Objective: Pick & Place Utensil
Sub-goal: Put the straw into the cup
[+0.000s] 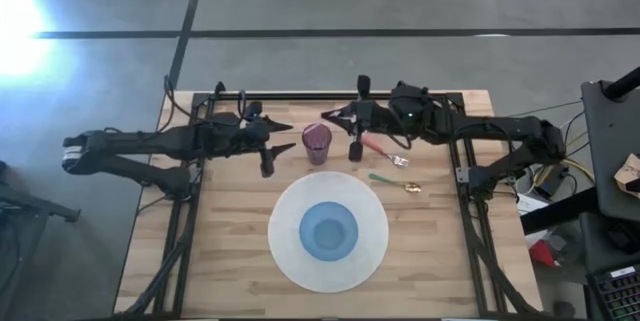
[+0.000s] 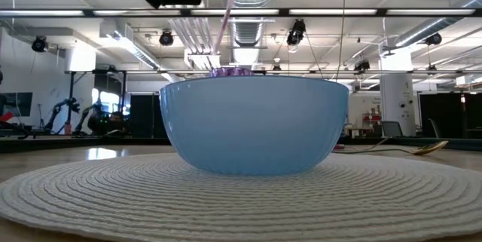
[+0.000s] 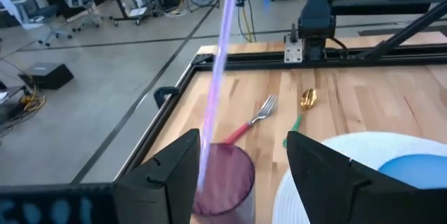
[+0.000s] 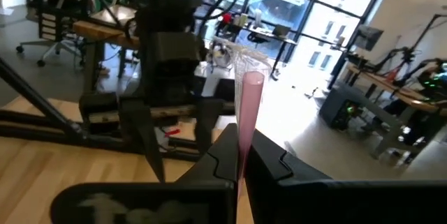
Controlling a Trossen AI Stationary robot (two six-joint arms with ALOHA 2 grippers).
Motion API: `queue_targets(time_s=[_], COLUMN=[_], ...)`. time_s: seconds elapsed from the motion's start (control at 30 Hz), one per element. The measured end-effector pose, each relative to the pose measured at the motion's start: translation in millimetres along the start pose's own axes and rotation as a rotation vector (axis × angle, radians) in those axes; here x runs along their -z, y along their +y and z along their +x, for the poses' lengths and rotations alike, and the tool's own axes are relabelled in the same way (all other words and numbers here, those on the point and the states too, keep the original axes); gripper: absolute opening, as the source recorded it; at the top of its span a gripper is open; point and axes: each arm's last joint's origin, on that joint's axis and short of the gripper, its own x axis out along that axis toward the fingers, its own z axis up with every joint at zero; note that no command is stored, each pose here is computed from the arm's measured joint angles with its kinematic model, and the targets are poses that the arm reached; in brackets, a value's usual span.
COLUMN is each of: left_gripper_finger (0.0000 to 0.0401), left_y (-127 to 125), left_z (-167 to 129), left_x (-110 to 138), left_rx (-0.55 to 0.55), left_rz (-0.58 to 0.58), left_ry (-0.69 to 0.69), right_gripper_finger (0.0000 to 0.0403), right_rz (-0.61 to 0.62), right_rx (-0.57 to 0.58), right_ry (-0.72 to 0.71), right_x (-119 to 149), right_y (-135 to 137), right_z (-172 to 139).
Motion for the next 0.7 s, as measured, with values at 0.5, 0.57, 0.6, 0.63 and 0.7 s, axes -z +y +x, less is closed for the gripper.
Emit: queue_targets(time_s=[0.5,0.57,0.6,0.63,0.7], left_gripper_finger=[0.0207,0.0207,0.0207,0.0207,0.0207], left_y=[5.7,4.6,3.8,2.8,0.9], left_z=[-30.0,-28.6,-27.7,-26.5,-23.7], left_x=[8.8,11.3,13.2,16.1,22.7], left_rx=[-0.023,-0.006,0.008,0.021,0.036], left_rz=[0.010,0.017,0.018,0.018,0.012], left_ry=[0.108,0.111,0.111,0.111,0.106], right_gripper_finger=[0.0008,0.0008,0.0008,0.0008,0.0008], right_rz=[-0.045,-0.072,-0.077,-0.075,-0.067], right_rx=[0.078,0.062,0.044,0.019,-0.038], right_ry=[0.009,0.015,0.012,0.005,-0.008], right_x=[-12.3,-11.5,-11.1,-10.6,-9.1], right_y=[-29.3,-31.0,-31.4,-31.9,-32.1], right_z=[-33.6,-34.8,-34.8,-34.6,-33.0])
